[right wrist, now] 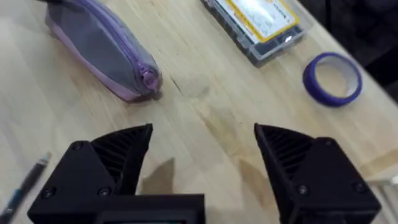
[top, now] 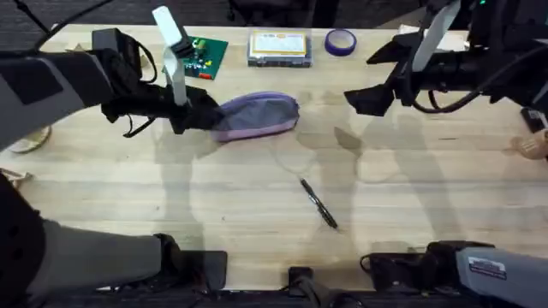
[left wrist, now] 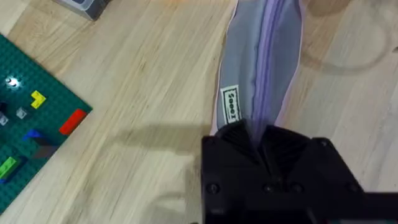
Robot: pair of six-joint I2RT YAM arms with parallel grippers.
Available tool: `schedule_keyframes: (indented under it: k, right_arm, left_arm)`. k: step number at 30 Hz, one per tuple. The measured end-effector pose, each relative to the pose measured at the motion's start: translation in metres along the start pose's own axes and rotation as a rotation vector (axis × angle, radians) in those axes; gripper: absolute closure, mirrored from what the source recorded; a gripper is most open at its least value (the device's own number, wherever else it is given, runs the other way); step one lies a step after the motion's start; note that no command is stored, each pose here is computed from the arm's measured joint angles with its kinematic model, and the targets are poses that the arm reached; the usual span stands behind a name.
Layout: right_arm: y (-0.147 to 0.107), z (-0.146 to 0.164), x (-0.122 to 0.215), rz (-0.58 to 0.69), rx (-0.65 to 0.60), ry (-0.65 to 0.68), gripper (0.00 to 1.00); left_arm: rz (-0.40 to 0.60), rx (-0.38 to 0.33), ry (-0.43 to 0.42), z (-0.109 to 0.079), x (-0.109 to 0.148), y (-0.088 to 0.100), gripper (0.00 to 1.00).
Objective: Unzip the bag, pick up the pens from the table one at a time and place them inside, then zip the bag closed.
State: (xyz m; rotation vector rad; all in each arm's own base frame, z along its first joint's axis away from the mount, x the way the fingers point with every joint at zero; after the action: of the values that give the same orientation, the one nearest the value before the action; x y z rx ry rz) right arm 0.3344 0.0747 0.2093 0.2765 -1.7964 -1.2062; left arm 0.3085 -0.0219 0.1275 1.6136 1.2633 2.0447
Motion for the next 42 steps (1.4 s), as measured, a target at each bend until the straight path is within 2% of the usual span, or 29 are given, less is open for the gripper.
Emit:
schedule_keyframes:
  k: [12, 18, 33, 42]
  right_arm:
    - [0.010, 0.011, -0.003, -0.111, 0.261, 0.104, 0.004]
    - [0.007, 0.021, -0.015, -0.150, 0.303, 0.193, 0.004]
    - [-0.018, 0.030, -0.070, -0.078, 0.313, 0.275, 0.004]
    - [-0.015, 0.039, -0.095, -0.111, 0.378, 0.296, 0.019]
  left_arm:
    - [0.000, 0.001, -0.001, 0.000, 0.000, 0.000, 0.958]
    - [0.003, 0.009, -0.009, -0.002, 0.000, -0.001, 0.958]
    - [0.003, 0.009, -0.009, -0.002, 0.000, -0.001, 0.958]
    - [0.003, 0.009, -0.009, -0.002, 0.000, -0.001, 0.958]
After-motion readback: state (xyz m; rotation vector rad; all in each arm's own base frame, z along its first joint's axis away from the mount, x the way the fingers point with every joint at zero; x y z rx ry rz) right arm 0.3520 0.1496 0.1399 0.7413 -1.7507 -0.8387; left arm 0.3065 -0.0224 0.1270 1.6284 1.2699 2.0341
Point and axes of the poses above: each hand's point on the last joint's axis, 136 mm out from that joint toward the fingers, its own x axis back along the fingers, its own z axis along the line the jaws close on, y = z × x, the point moved 5 cm from there along x, back along the fingers, and after that the axes turned 1 degree about -x, right-handed, at the moved point
